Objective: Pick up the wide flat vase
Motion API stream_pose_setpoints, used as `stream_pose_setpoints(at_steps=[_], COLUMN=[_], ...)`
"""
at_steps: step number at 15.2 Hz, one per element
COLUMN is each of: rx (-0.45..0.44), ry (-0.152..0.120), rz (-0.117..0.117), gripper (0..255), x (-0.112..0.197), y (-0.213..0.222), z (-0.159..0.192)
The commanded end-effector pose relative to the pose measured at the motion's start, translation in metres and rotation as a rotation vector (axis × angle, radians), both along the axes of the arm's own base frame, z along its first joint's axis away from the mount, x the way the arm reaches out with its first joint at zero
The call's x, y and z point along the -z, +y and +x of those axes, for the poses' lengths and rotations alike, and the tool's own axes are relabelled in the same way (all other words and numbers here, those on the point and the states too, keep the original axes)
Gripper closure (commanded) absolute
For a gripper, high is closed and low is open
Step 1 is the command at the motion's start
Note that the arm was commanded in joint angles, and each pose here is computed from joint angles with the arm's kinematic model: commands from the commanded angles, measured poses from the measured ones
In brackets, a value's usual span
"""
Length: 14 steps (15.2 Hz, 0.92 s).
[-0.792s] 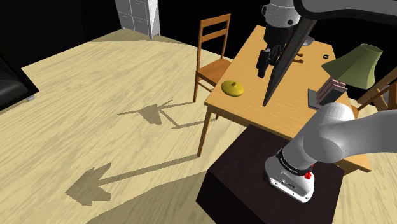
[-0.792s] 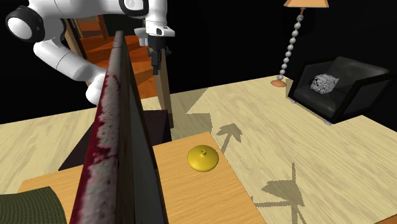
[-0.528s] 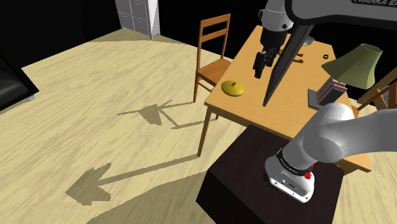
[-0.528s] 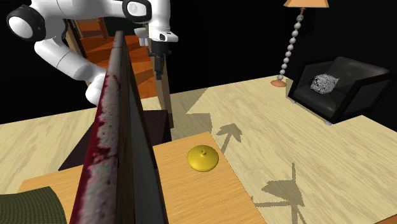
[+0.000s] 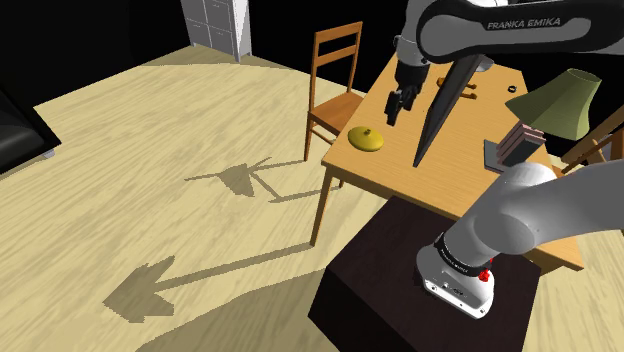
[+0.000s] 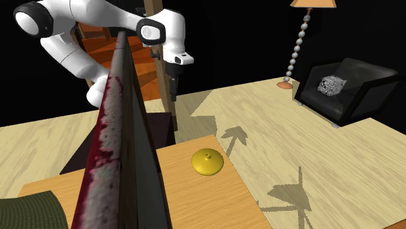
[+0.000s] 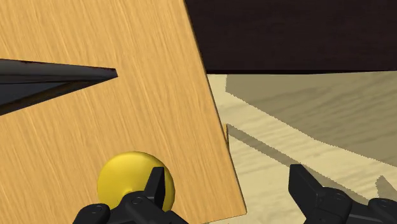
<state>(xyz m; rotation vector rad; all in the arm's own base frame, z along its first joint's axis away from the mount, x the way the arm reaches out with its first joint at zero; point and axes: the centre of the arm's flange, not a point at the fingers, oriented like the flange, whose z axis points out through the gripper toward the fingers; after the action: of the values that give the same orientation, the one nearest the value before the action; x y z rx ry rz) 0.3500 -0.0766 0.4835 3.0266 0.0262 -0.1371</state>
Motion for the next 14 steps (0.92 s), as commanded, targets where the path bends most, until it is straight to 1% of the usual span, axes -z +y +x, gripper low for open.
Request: stream_pose_setpoints(at_steps=[1,14], rx=[0.001,0.01], ry=[-0.01,-0.054], rz=[0.003,0.031], gripper=[0,0], x=[0.015,0.121], y=[-0.019,-0.128], z=[0.011,0.089])
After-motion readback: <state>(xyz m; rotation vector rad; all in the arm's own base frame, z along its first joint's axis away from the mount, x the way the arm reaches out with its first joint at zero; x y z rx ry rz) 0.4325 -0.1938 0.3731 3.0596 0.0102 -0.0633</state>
